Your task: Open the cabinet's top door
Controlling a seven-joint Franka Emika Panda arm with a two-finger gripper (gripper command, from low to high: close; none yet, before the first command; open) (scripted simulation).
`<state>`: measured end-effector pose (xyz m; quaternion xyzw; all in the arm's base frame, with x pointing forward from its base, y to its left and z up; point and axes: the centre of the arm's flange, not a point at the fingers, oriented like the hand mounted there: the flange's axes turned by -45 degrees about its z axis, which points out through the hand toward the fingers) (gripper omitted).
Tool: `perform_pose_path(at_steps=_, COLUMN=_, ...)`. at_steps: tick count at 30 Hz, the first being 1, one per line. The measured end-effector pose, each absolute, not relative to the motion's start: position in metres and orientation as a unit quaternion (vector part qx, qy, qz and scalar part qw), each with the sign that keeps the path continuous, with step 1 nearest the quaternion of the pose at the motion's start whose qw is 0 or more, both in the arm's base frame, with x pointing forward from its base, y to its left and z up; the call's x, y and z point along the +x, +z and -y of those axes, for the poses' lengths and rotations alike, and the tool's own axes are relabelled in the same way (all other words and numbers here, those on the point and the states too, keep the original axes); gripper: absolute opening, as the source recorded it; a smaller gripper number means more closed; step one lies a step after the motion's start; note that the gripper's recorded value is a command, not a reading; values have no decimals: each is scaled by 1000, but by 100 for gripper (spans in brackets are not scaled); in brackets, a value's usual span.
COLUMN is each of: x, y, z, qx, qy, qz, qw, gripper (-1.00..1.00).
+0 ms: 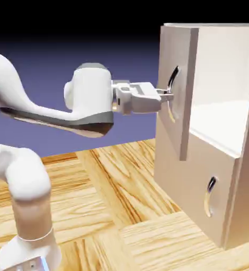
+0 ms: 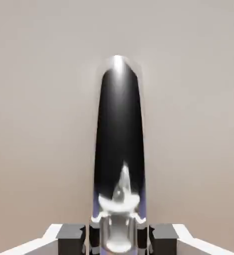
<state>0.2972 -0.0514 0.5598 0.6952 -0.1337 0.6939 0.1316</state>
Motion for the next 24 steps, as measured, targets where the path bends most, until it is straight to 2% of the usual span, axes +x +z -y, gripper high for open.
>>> perform_pose_path(at_steps=12, x=254, y=560, z=10, qx=685, qy=684, qz=179, qw=177, gripper=-100)
perform_pose_path(at_steps=24, x=243, y=561, z=-4, qx=678, qy=684, qz=191, qw=191, gripper=-100)
